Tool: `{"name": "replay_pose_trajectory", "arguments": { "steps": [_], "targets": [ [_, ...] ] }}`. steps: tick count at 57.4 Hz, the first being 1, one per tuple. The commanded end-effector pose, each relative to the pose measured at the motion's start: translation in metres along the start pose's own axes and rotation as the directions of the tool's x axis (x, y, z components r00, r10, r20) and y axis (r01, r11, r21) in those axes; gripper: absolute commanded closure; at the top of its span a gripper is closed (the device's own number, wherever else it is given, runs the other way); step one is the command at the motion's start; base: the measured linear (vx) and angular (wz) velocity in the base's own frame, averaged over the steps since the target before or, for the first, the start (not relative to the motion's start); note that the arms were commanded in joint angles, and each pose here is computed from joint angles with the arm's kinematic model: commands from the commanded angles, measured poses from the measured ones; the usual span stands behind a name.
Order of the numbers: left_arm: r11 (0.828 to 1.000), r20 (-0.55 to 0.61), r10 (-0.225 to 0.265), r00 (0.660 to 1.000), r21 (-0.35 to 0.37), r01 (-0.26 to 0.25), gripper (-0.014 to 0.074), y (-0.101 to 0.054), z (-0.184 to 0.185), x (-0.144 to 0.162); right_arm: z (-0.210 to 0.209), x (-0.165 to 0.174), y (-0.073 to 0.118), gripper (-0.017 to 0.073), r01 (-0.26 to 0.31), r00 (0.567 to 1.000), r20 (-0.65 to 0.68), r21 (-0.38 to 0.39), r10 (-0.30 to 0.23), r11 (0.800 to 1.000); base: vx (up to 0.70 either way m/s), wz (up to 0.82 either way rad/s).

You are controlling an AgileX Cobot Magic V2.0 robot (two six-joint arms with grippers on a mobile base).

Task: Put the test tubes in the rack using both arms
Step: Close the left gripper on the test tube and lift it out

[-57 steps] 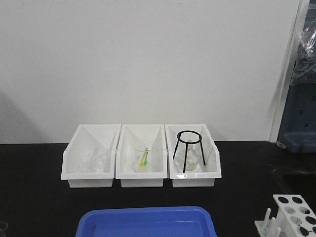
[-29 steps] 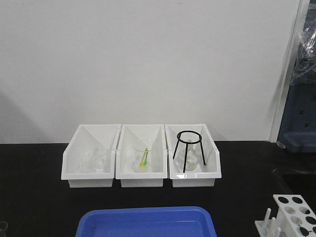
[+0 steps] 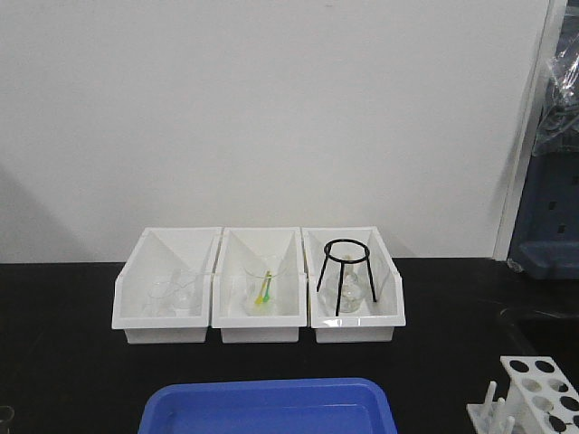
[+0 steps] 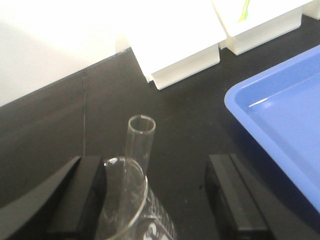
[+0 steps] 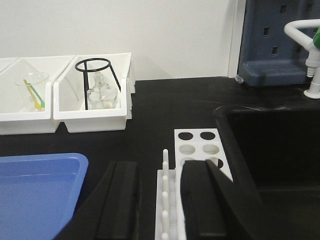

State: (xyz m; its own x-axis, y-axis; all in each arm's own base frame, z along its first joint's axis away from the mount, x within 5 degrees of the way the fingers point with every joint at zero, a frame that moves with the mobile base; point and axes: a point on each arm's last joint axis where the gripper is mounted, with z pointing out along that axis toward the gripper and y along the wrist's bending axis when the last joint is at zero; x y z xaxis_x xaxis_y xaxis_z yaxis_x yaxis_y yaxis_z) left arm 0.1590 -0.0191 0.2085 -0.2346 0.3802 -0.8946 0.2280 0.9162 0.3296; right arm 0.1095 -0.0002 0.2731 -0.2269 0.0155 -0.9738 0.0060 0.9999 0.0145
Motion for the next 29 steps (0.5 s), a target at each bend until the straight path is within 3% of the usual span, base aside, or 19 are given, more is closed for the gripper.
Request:
{"name": "replay_pose_trajectory", "arguments": {
  "steps": [1,10,21,29],
  "targets": [
    [1.0,0.116,0.003,0.993,-0.031,0.001,0.0043,0.004,0.007,-0.015,-0.001,-0.017,0.0,0.0251,0.021,0.994,0.103,0.002,-0.021,1.0,0.0,0.0],
    [0.998,0.106,0.056,0.993,-0.032,-0.053,0.0043,0.002,0.02,-0.009,-0.001,-0.018,0.0,0.0251,0.025,0.994,0.104,0.003,-0.026,1.0,0.0,0.0],
    [0.997,0.102,-0.011,0.995,-0.077,0.019,0.0043,0.005,0.033,-0.002,-0.001,-0.018,0.0,0.0251,0.025,0.994,0.104,0.003,-0.026,1.0,0.0,0.0],
    [0.997,0.091,-0.014,0.996,-0.079,0.021,0.0043,0.004,0.04,0.003,-0.001,-0.018,0.0,0.0251,0.025,0.994,0.104,0.003,-0.026,1.0,0.0,0.0]
  ]
}}
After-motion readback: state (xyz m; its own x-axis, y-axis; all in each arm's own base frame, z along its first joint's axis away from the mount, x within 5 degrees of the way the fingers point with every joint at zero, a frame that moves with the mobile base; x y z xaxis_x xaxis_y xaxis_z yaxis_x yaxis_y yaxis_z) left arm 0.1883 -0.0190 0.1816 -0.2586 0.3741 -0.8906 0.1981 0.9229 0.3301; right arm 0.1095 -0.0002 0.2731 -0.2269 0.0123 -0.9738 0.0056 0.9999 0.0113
